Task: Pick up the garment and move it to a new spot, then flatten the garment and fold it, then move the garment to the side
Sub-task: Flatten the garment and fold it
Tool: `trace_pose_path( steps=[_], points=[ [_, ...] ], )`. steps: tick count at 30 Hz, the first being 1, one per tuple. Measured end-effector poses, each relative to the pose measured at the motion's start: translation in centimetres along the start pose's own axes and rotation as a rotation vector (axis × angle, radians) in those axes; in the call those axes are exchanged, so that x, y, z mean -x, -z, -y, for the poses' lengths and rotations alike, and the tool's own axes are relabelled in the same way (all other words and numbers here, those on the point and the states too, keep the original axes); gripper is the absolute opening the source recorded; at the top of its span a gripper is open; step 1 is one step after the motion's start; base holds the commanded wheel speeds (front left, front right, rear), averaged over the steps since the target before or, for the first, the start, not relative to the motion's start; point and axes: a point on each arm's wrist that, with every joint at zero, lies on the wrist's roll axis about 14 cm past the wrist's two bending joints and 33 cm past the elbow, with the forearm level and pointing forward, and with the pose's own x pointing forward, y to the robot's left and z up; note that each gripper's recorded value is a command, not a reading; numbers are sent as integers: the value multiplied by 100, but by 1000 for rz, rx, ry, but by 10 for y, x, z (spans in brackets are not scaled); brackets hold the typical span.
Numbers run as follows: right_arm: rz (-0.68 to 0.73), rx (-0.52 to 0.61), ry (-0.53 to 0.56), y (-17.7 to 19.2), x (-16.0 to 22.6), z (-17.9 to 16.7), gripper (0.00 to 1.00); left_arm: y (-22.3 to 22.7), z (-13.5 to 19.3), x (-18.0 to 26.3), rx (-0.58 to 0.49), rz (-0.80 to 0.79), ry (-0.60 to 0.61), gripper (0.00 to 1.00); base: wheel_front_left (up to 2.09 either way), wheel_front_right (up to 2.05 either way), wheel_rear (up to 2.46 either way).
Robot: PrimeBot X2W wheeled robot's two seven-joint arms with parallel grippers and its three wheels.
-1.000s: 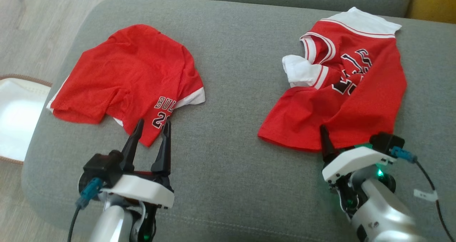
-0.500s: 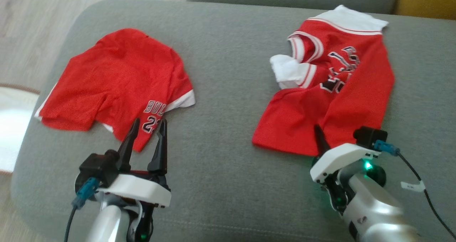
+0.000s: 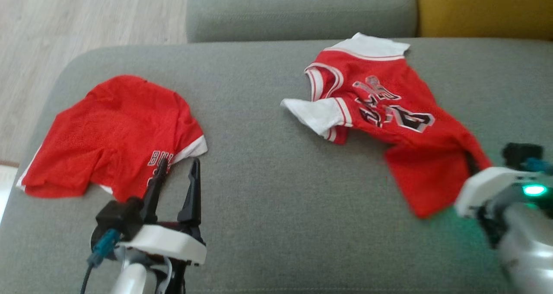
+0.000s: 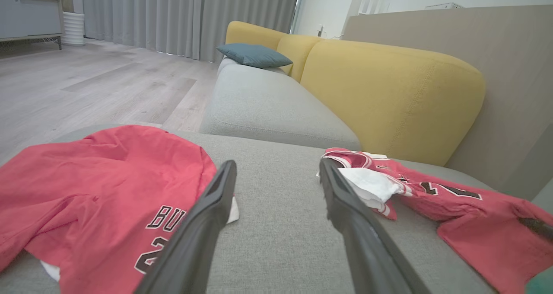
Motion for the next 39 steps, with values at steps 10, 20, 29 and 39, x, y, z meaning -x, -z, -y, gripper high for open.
trace_pose_path(
  steps=[10,20,29,39],
  points=[
    [-55,122,245,1,40,107,100,-2,8,6,4,6,15,100,0,0,0],
    [276,144,107,-49,28,6,100,-2,5,7,4,6,6,100,0,0,0],
    [360,141,-116,-42,43,-77,100,2,-1,10,6,-8,-9,100,0,0,0],
    [324,179,-274,-29,30,-131,100,8,-18,15,2,-27,-62,100,0,0,0]
  ],
)
